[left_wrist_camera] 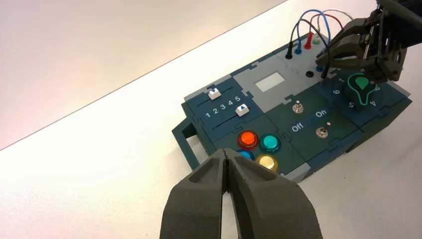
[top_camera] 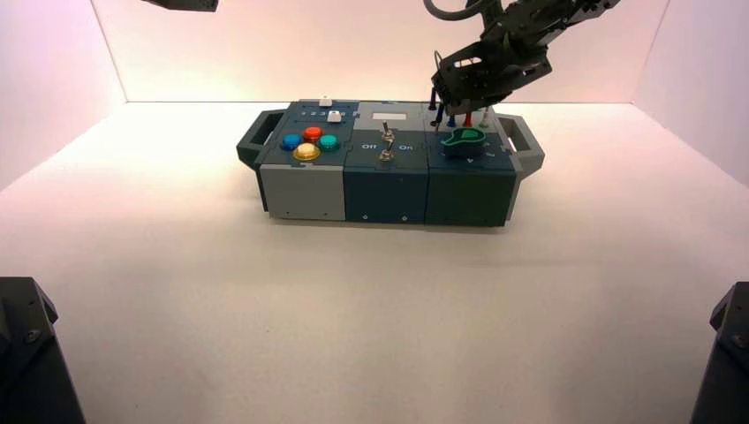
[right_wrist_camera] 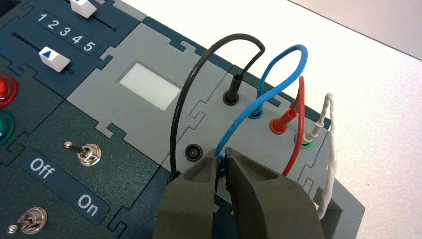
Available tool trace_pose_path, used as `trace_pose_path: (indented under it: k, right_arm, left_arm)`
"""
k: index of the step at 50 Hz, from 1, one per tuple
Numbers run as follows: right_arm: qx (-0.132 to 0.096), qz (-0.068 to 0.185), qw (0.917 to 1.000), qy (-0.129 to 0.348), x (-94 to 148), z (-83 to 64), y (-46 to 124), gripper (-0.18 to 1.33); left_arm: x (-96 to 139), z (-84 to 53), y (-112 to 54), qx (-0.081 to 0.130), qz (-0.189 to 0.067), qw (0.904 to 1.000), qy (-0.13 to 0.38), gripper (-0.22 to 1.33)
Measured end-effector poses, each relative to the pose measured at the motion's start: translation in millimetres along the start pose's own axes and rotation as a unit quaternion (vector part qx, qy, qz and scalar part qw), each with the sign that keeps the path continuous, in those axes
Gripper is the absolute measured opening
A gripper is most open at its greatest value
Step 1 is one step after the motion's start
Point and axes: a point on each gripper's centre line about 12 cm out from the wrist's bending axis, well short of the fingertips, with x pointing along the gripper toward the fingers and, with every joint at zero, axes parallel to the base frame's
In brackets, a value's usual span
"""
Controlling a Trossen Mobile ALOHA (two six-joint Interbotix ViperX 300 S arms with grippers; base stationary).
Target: Insert the blue wire.
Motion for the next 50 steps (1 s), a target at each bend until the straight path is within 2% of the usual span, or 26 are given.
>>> trace_pose_path:
  k: [8, 10, 12, 13, 16, 17, 19, 21, 30, 41, 50]
  right_arm:
    - [0.001, -0.001, 1.0, 0.002, 0.2, 0.9, -0.7, 0.01]
    - [0.001, -0.001, 1.0, 0.004, 0.6, 1.1, -0.8, 0.11]
    - [0.002, 0.0, 1.0, 0.008, 1.7, -1.2, -0.1, 0.15]
    - [0.004, 0.0, 0.9999, 0.015, 4.6, -4.3, -0.4, 0.24]
    - [0.003, 0.0, 0.9999, 0.013, 4.0, -2.4, 0.0, 0.3]
    - [0.002, 0.001, 0.9998, 0.018, 5.4, -4.7, 0.2, 0.43]
    - [0.005, 0.001, 0.9998, 0.019, 5.4, -4.9, 0.1, 0.45]
    - [0.005, 0.001, 0.9998, 0.018, 6.0, -3.6, 0.5, 0.6]
    - [0.007, 0.0, 0.9995, 0.031, 4.2, -0.3, 0.3, 0.67]
    - [0.005, -0.001, 0.9964, 0.084, -8.1, 5.0, -0.8, 0.69]
    - [0.007, -0.004, 0.9939, 0.11, -19.1, 12.3, -4.2, 0.69]
  left_arm:
    - [0.0, 0.0, 0.8, -0.001, 0.002, 1.0, 0.0, -0.16]
    - [0.1, -0.7, 0.6, -0.001, 0.001, 1.0, 0.001, -0.16]
    - [0.0, -0.2, 1.0, -0.001, 0.002, 1.0, 0.0, -0.16]
    - [0.0, -0.7, 1.3, -0.003, 0.003, 1.0, 0.0, -0.16]
    - [0.0, -0.9, 1.2, -0.003, 0.002, 1.0, 0.001, -0.16]
    - [-0.3, -0.1, 1.7, -0.002, 0.003, 1.0, 0.0, -0.16]
    - [-0.3, -0.5, 1.7, -0.003, 0.003, 1.0, 0.0, -0.16]
    - [-1.2, 0.1, 1.8, -0.002, 0.004, 1.0, -0.002, -0.16]
    - [-2.7, 0.7, 3.2, -0.004, 0.007, 1.0, -0.005, -0.16]
    - [-2.8, 1.4, 3.3, -0.004, 0.007, 1.0, -0.006, -0.16]
    - [-3.1, 1.7, 3.4, -0.004, 0.007, 0.9999, -0.007, -0.16]
